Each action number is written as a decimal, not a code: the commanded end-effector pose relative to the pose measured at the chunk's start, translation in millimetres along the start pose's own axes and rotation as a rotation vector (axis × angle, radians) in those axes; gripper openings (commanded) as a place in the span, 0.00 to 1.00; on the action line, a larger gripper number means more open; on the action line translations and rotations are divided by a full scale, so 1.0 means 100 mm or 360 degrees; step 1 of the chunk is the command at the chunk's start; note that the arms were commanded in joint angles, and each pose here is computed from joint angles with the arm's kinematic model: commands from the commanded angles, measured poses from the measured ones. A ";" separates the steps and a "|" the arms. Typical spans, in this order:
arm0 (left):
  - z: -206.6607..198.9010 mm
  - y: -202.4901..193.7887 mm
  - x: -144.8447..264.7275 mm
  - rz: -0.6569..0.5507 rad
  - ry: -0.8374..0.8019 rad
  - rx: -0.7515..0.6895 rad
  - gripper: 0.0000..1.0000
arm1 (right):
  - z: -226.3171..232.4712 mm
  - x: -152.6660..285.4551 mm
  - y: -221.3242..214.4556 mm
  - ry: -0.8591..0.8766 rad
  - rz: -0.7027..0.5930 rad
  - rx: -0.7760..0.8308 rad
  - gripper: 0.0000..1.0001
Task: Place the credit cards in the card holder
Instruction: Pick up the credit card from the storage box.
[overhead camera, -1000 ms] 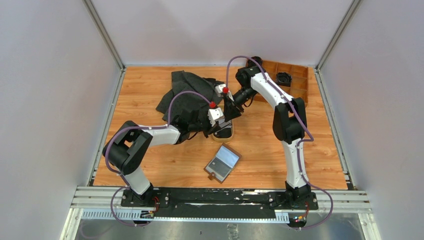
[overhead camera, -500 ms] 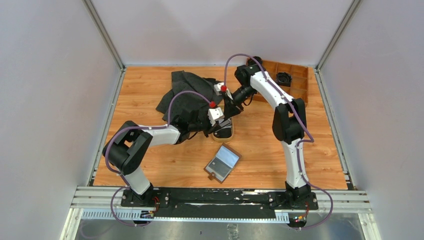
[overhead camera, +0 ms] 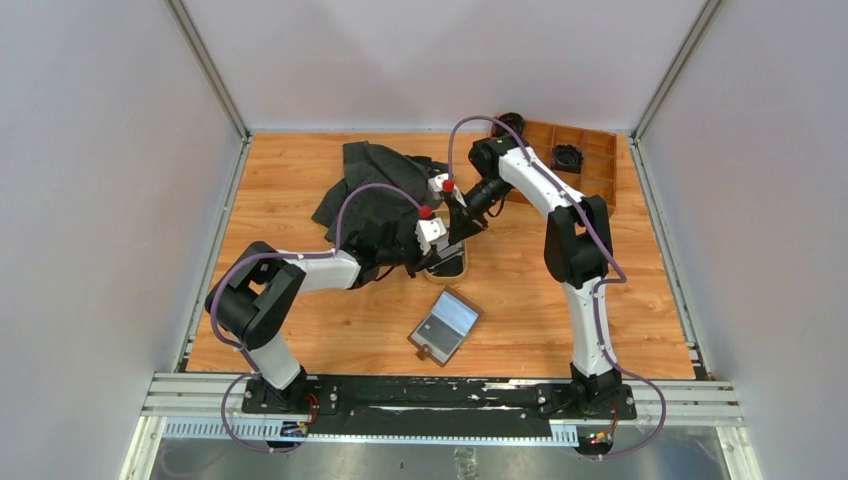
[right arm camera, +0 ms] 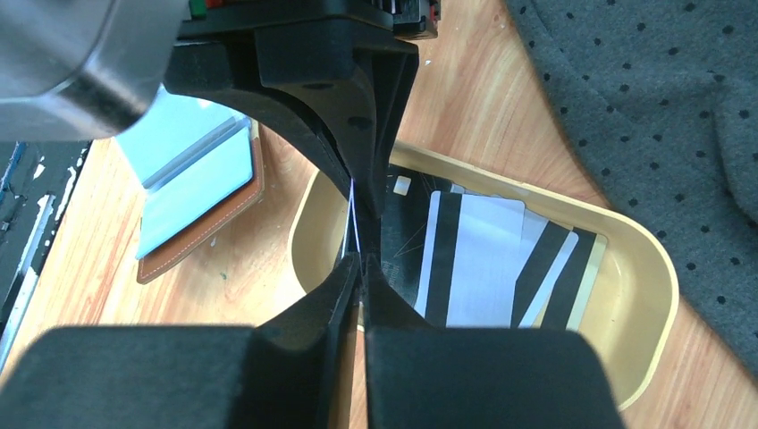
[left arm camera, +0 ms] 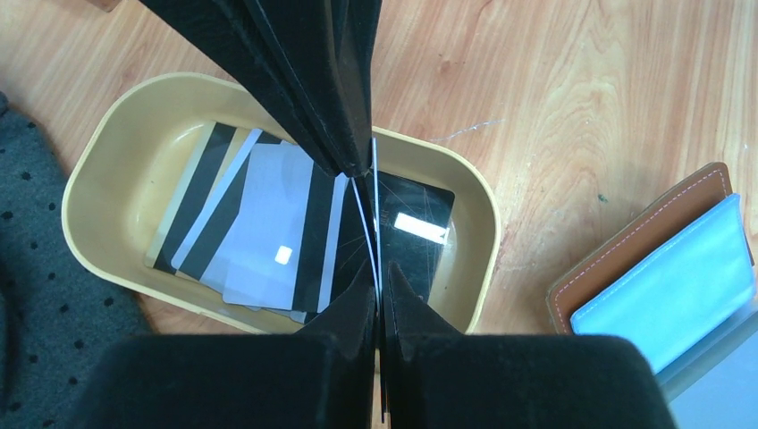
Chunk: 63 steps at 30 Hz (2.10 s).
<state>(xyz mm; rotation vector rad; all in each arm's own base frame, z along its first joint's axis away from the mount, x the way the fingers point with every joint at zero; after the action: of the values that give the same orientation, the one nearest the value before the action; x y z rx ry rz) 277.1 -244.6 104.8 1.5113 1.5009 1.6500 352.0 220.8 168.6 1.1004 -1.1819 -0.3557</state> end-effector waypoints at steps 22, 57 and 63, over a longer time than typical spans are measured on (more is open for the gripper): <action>0.04 0.26 0.07 -0.0137 0.0045 0.0038 0.49 | -0.06 0.08 0.12 -0.0091 -0.0014 0.0285 0.00; 0.22 0.37 -0.07 -0.0155 0.0040 -0.0049 0.00 | -0.01 0.39 0.41 -0.0239 -0.0144 0.0113 0.42; 0.14 0.51 0.03 -0.0217 0.0029 0.0005 0.00 | 0.20 0.75 0.54 -0.0383 -0.0190 0.0042 0.61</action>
<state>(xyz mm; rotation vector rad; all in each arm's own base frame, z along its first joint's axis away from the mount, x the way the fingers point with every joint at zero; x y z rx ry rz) 308.3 -254.5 128.8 1.4210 1.5568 1.6129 360.0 205.1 214.9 1.1733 -1.3104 -0.4620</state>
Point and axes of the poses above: each gripper's point midway between its finger pads, its own x axis back along the fingers, its own z axis along the line the jaws close on, y = z × x, the point moved 8 cm from there along x, back along the fingers, and after that the axes turned 14 degrees about x, right-handed, at the moved point
